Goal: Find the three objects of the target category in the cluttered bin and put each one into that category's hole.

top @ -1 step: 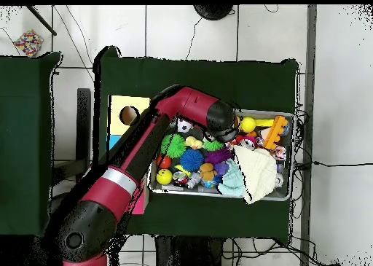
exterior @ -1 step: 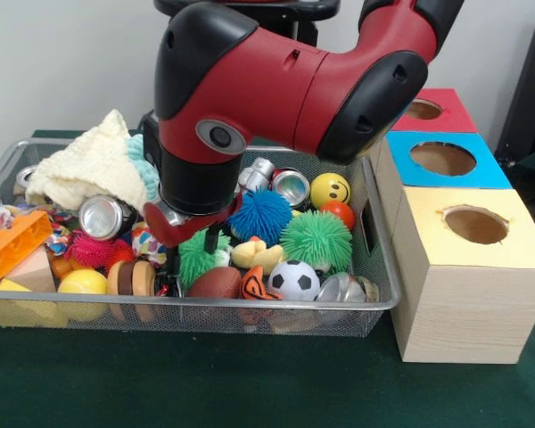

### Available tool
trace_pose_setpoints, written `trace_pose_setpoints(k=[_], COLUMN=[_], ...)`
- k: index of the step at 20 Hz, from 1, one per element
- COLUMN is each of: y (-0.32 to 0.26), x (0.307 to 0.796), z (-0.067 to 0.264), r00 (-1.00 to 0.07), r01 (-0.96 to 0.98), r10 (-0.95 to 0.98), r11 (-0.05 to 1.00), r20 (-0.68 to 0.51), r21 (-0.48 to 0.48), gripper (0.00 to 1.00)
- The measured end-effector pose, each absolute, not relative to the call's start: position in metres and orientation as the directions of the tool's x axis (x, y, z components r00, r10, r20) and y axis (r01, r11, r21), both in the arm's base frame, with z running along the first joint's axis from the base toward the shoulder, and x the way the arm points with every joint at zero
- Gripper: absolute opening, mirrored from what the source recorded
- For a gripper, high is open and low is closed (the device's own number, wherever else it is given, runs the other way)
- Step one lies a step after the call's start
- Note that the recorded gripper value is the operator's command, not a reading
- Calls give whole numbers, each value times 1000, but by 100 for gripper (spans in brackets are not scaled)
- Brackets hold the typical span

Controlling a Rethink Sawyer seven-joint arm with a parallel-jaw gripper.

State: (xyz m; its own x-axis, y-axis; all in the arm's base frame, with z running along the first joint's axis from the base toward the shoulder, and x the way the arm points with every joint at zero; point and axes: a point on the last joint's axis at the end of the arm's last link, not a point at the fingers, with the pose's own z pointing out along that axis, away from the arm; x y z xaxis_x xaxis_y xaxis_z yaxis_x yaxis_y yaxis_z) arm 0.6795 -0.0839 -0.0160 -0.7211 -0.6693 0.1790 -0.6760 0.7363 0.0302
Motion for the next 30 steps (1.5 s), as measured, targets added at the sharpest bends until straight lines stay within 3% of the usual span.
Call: trace_pose_setpoints(k=[13, 30], y=[-74, -75], x=[666, 658], z=[-16, -30], r00=[-722, -721], r01=[-648, -641], r10=[-664, -662], r11=[747, 750], r20=[195, 207], r21=[147, 167], gripper=[100, 100])
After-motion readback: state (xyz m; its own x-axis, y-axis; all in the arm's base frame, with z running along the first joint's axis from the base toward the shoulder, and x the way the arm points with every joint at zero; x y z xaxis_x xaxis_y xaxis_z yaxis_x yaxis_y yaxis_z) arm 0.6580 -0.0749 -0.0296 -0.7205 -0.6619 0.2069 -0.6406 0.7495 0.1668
